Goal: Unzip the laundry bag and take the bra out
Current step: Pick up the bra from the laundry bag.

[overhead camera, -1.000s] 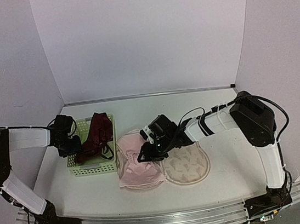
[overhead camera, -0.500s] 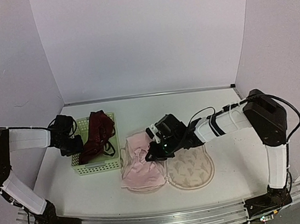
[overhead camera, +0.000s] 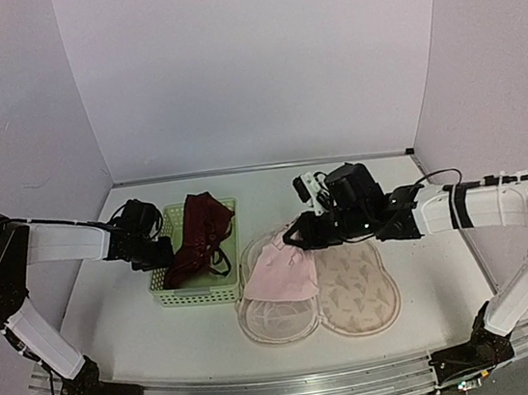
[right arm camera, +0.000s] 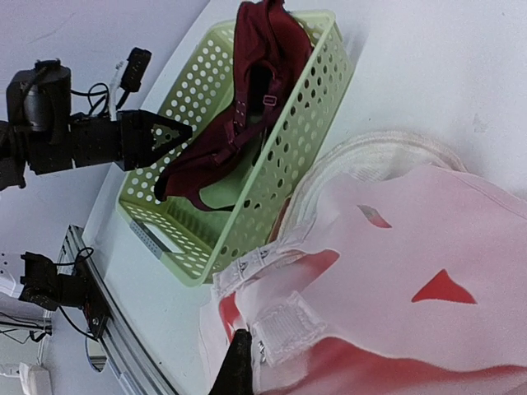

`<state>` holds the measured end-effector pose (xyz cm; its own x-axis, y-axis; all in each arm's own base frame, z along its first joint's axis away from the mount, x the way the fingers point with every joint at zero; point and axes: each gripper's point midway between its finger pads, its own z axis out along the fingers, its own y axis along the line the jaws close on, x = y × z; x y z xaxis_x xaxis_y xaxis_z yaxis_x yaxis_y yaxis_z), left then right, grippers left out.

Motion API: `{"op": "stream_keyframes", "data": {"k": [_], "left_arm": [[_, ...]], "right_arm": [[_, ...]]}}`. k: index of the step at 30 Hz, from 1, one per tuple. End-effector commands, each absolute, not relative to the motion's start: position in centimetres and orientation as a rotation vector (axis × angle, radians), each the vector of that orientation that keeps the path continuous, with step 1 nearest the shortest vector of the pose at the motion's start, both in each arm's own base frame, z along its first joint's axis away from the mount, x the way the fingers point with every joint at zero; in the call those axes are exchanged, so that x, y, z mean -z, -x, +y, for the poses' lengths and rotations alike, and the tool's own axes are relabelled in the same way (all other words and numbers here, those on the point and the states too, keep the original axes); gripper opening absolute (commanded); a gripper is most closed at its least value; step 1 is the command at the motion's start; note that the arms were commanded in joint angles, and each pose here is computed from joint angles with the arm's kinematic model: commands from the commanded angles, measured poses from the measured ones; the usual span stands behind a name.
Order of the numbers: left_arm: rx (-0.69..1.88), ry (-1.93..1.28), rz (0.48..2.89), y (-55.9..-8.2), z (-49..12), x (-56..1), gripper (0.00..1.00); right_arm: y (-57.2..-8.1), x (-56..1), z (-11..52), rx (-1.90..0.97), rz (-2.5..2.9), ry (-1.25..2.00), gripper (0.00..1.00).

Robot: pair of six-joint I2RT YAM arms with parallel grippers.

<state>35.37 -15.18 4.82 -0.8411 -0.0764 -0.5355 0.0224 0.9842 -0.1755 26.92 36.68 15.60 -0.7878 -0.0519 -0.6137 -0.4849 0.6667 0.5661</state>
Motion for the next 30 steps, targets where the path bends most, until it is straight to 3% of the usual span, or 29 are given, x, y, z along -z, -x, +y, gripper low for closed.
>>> {"op": "stream_keyframes", "data": {"k": [1,12,21,26,30], "left_arm": [[0.297,0.012,2.598,-34.8,-17.3,-3.7,0.34],[0.397,-0.043,2.593,-32.8,-21.3,-4.7,0.35],[0.333,-0.015,2.546,-33.5,-20.4,-7.1,0.55],[0.197,0.05,2.45,-34.7,-17.9,-11.5,0.67],[0.151,0.138,2.36,-35.1,-14.7,-16.3,0.7]], "right_arm": [[-26.9,-19.6,34.9,-0.98,2.203,0.431,0.0],[-27.1,-27.1,36.6,-1.084,2.044,0.508,0.0],[-29.8,-29.5,42.0,-1.184,2.006,0.559,0.0],[-31.2,-29.3,44.9,-1.229,2.008,0.588,0.0],[-31.9,-28.2,47.7,-1.263,2.032,0.634,0.0]]}}
